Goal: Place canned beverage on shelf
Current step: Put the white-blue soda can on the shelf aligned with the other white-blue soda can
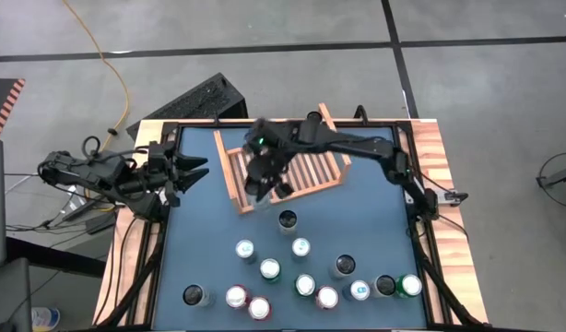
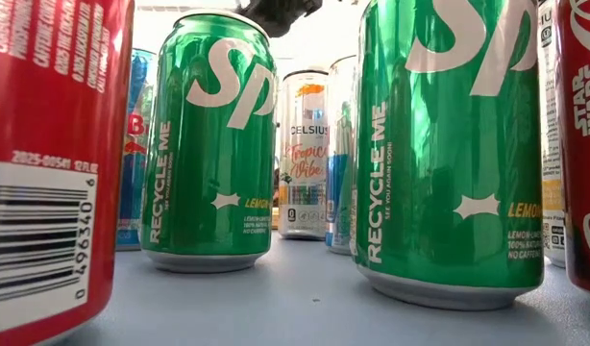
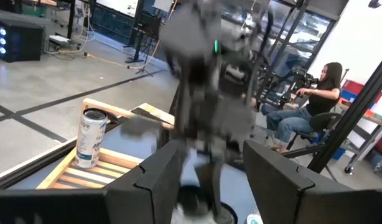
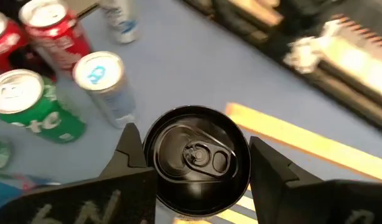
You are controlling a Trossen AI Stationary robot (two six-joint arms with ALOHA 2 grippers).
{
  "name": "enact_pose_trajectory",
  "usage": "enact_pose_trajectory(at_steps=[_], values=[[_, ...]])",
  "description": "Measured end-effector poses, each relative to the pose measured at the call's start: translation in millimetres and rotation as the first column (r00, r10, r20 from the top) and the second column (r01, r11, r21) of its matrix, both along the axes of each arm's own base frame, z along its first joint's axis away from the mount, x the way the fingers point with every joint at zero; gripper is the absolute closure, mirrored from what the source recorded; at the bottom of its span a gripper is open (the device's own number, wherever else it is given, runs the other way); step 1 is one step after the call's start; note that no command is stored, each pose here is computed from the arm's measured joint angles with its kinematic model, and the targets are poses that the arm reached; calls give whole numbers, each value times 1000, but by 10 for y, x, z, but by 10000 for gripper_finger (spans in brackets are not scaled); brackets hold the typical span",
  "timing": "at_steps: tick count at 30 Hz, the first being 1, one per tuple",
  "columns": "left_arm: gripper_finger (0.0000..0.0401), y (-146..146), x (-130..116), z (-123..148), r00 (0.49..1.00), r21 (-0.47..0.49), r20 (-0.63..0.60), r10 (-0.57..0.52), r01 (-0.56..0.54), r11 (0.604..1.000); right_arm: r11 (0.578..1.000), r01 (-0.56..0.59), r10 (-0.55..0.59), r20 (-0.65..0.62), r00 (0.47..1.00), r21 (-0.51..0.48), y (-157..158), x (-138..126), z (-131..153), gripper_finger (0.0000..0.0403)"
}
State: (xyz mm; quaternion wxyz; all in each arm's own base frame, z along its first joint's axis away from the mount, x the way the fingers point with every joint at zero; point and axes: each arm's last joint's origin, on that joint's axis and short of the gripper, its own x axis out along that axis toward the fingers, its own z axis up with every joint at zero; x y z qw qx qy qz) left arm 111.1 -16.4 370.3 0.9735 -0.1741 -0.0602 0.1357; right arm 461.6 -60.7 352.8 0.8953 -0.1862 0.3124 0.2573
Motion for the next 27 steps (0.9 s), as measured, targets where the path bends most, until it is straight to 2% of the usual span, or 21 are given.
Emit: enact_pose_trajectory(at_steps=[8,12,16,22,27], values=[[236,0,1,-19,1000,7,-20,2,-2,1000,982,183,-181,43,982,-47,-443,-434,448,268],[236,2,1,-28,999,16,-31,9,-9,1000,955,290,-290,5,957,-69,-685,-668,553,269],[236,3,1,-26,999,34,-36,15,-14,999,934,351,-354,-37,935,-60,-862,-807,570,272],[236,9,-1,-28,999,34,-37,36,-35,999,932,359,-362,-139,922,-49,-925,-913,506,279],[236,12,-2,-27,998,52,-42,50,-48,998,941,336,-339,-120,933,-47,-923,-904,514,285]])
